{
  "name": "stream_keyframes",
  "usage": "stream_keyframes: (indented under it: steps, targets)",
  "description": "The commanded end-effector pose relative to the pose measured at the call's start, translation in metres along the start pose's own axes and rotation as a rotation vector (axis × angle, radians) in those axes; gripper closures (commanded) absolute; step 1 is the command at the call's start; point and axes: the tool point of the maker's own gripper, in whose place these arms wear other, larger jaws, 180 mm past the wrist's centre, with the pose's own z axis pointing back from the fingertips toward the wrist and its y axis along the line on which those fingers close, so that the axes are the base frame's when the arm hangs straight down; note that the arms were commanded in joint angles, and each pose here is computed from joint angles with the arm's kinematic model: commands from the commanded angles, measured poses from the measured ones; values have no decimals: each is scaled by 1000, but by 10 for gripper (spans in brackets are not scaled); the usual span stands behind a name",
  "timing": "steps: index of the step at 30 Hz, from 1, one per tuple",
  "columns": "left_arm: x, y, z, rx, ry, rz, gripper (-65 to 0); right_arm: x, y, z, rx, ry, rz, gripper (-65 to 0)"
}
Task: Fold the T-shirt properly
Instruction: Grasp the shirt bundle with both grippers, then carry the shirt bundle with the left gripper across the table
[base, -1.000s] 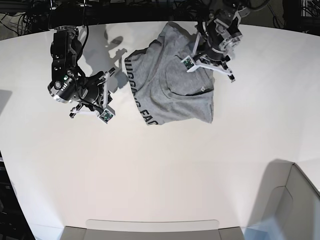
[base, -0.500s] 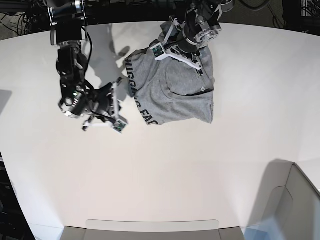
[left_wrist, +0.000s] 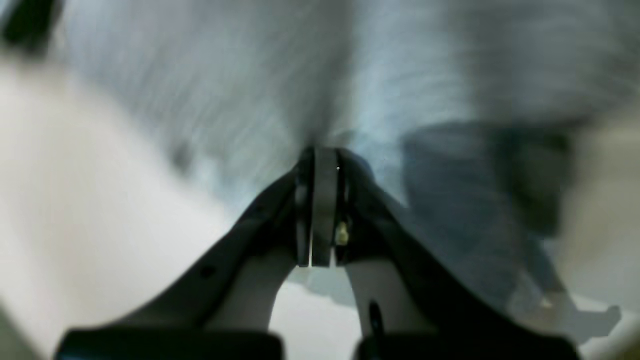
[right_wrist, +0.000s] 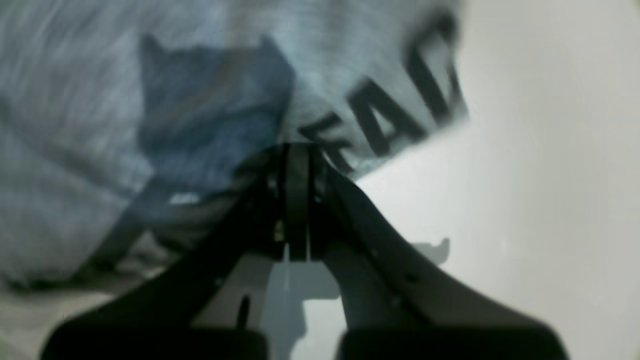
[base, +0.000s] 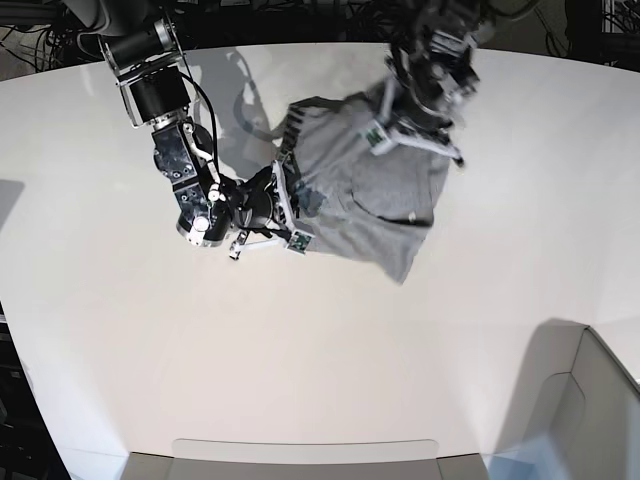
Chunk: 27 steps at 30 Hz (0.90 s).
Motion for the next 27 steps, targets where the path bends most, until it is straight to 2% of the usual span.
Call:
stream_keyframes:
  steps: [1, 4, 8, 12, 15, 20, 27]
  targets:
    - [11, 19, 1, 45, -31, 18, 0, -5, 10, -2, 23, 22, 21, 0]
    - [19, 35, -13, 60, -19, 20, 0, -12, 39, -6, 62, 34, 66, 0]
    - [45, 36, -38, 20, -19, 64, 0, -6, 90, -11, 137, 18, 160, 0]
    - [70, 28, -54, -33, -31, 91, 0, -2, 111, -7, 159, -15, 178, 0]
    - [96, 33, -50, -33, -81, 116, 0, 4, 117, 2, 148, -49, 187, 0]
    - [120, 48, -35, 7, -154, 131, 0, 2, 97, 32, 51, -114, 139, 0]
    - [131, 60, -4, 69, -242, 160, 0, -28, 13, 84, -213, -177, -125, 0]
